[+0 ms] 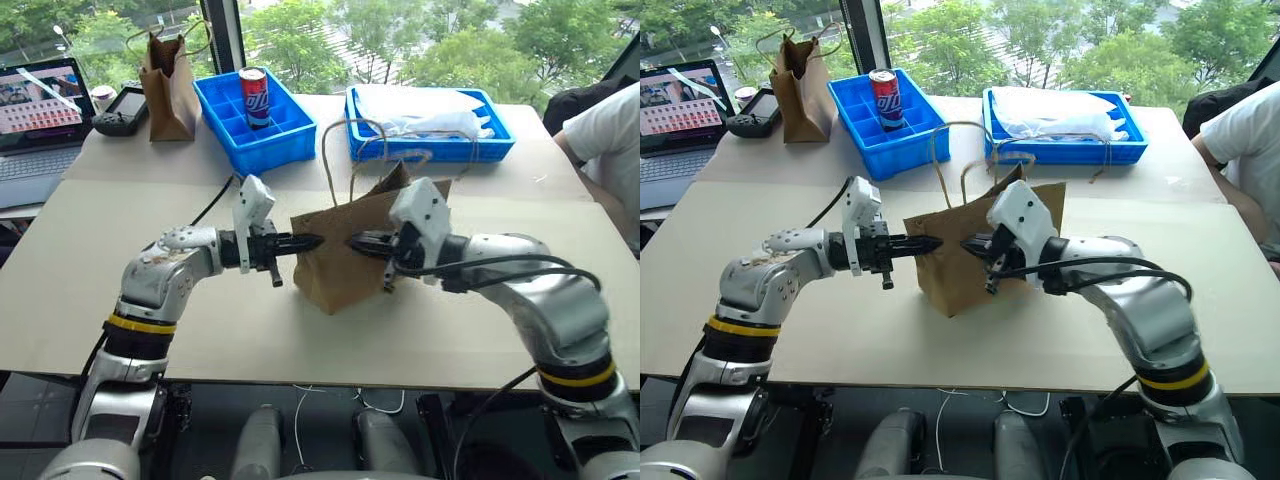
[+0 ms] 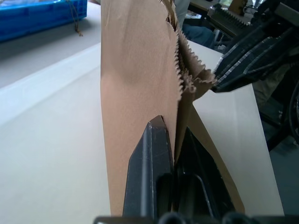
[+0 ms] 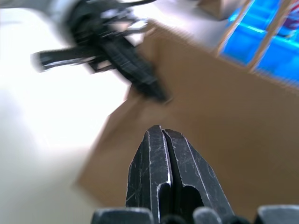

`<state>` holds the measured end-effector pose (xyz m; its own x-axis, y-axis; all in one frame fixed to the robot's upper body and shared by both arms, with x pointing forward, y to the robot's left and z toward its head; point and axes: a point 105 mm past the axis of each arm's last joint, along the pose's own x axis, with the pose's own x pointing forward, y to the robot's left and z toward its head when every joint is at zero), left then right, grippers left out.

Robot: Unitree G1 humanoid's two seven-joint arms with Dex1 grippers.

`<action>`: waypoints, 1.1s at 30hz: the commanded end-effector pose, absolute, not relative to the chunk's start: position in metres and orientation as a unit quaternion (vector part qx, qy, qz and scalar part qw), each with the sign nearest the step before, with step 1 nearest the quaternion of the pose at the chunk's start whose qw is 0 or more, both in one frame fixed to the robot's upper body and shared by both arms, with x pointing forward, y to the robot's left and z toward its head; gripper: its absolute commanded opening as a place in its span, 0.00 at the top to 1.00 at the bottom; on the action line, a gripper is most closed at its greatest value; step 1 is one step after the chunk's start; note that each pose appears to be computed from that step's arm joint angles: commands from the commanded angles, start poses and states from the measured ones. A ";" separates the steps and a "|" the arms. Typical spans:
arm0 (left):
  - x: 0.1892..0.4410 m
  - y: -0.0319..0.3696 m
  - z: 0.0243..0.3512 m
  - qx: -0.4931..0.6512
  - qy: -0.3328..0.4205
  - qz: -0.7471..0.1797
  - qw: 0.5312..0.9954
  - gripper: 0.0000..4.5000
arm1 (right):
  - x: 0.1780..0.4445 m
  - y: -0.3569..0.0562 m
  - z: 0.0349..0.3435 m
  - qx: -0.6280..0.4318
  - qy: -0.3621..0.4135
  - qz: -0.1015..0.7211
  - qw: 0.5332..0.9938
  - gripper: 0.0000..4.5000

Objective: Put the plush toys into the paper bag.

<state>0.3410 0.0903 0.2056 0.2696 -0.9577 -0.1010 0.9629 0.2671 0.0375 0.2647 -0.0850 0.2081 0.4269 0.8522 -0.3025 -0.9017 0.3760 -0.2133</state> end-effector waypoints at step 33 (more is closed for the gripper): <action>0.339 0.223 0.241 0.096 -0.003 -0.602 0.793 0.00 | 0.226 -0.196 0.196 -0.169 0.254 0.422 0.854 1.00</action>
